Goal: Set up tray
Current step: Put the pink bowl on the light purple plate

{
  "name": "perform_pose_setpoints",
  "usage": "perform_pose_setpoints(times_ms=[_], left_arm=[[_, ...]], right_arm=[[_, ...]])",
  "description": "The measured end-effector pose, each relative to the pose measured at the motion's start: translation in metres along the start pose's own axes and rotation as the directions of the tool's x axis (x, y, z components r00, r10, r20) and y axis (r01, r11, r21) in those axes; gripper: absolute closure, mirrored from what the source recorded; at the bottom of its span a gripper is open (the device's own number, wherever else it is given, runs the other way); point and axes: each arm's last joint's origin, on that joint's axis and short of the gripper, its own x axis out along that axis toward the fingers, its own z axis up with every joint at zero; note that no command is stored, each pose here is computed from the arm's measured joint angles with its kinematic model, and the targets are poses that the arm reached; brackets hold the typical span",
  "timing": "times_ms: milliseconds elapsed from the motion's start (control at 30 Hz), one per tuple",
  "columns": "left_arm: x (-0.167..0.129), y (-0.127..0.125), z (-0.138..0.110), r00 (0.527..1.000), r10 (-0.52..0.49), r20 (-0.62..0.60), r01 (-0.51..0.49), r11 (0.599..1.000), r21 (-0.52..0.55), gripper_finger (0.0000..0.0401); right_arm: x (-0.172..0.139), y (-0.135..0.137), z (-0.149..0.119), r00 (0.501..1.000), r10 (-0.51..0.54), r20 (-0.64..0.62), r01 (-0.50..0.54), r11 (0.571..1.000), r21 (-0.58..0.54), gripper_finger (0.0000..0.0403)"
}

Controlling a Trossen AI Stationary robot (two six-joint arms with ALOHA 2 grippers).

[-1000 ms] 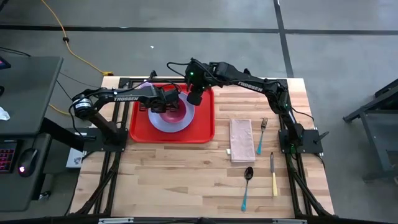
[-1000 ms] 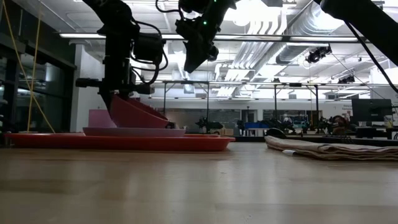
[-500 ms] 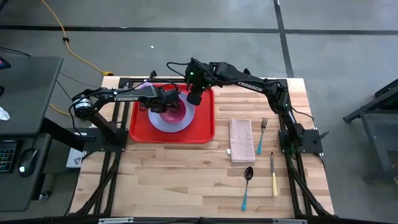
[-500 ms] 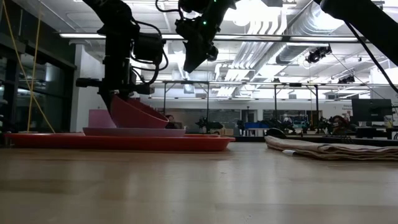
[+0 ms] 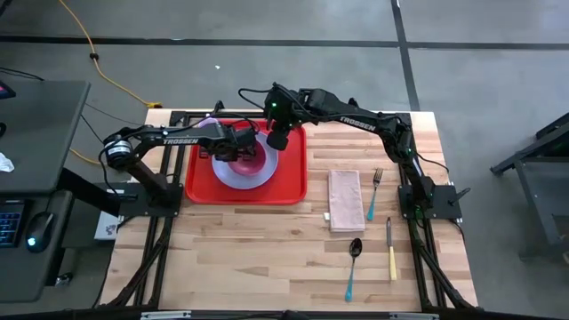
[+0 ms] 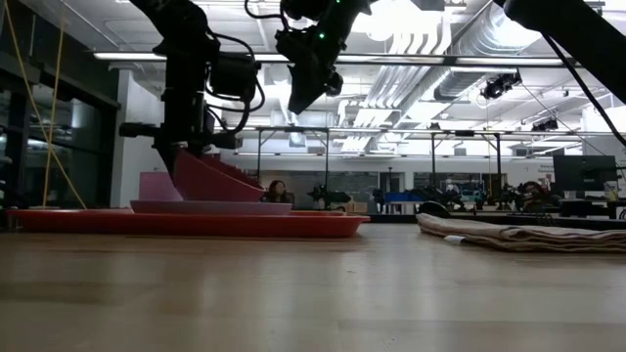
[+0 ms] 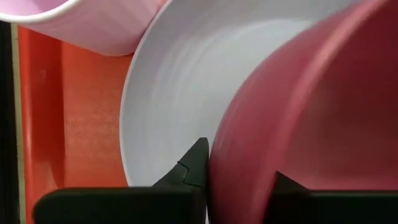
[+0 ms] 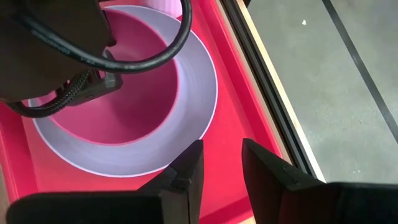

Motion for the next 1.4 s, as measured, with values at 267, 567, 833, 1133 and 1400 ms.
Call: perform_pose_setpoints(times_ms=[267, 567, 833, 1133, 1400], left_arm=[[0.0006, 0.0002, -0.0003, 1.0, 0.003, 0.0, -0.003, 1.0, 0.027, 0.0271], [0.0005, -0.0001, -0.0001, 1.0, 0.0, 0.002, 0.0, 1.0, 0.026, 0.0215], [0.0005, -0.0006, -0.0002, 1.0, -0.009, -0.005, 0.009, 1.0, 0.024, 0.0185], [0.0003, 0.0, -0.0004, 1.0, -0.004, -0.009, 0.004, 1.0, 0.026, 0.0171], [-0.0001, 0.0032, -0.0018, 0.999, 0.028, -0.023, -0.027, 0.999, 0.043, 0.0173]], right_arm=[[0.0, 0.0, 0.0001, 1.0, 0.0, 0.001, 0.0, 1.0, 0.0, 0.0316], [0.0, 0.0, 0.0003, 1.0, 0.0, 0.003, 0.0, 1.0, 0.001, 0.0315], [0.0, 0.0002, 0.0011, 1.0, 0.001, 0.011, -0.001, 1.0, 0.002, 0.0315], [0.0, 0.0002, 0.0011, 1.0, 0.006, 0.012, -0.006, 1.0, 0.002, 0.0316], [0.0, 0.0008, 0.0011, 1.0, 0.022, 0.012, -0.022, 1.0, 0.002, 0.0316]])
